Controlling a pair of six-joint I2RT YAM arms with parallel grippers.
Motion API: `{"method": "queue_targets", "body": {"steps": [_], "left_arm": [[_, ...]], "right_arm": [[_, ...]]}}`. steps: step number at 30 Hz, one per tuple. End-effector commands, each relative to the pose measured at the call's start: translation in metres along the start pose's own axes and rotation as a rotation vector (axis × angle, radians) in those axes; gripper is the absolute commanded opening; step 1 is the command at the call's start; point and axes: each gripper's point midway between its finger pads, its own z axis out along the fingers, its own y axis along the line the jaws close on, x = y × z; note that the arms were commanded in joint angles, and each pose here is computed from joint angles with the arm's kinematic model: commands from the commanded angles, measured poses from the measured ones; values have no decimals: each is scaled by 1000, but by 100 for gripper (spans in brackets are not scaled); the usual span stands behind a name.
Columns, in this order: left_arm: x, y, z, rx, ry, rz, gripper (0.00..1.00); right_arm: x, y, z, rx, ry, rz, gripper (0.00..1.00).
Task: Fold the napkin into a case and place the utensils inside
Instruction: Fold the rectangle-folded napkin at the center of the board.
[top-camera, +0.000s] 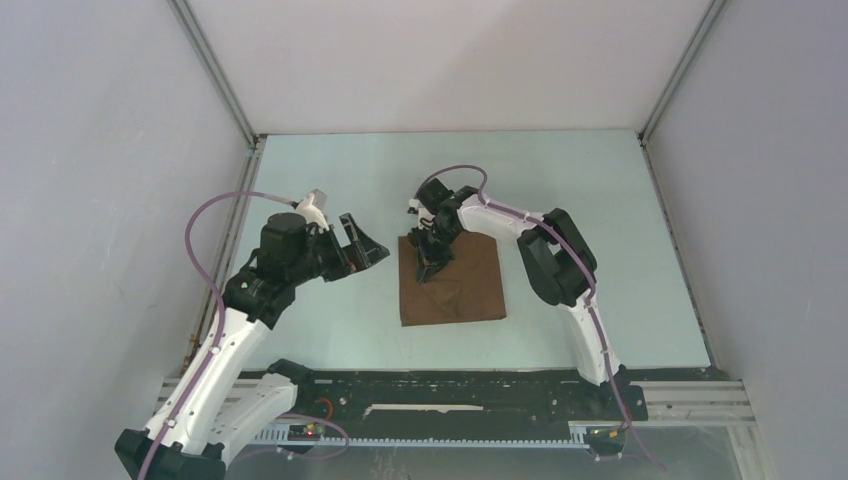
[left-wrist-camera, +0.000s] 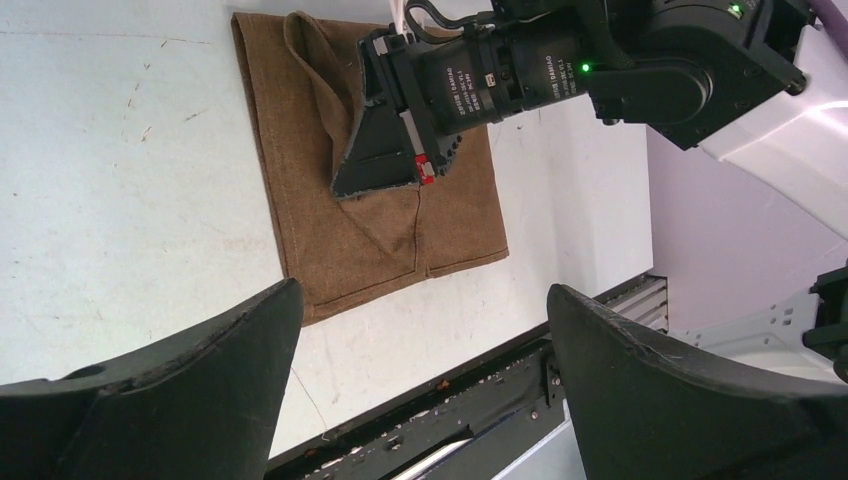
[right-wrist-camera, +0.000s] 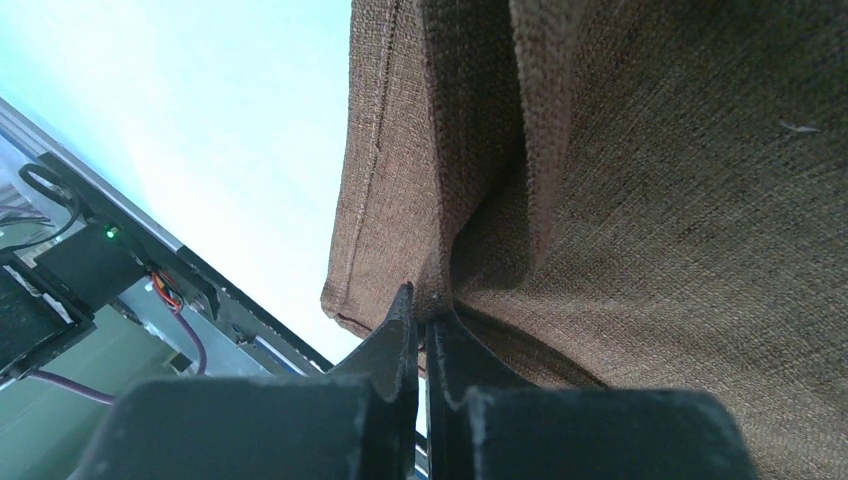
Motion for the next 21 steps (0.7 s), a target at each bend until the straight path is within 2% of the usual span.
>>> {"method": "queue_targets", "body": {"steps": [1, 21], "left_arm": [[-5, -4, -1, 10, -18, 3, 100], [-4, -2, 1, 4, -13, 0, 100]], "right_arm": [[-11, 20, 1, -50, -24, -8, 0], [-9, 31, -1, -54, -21, -17, 0]]}}
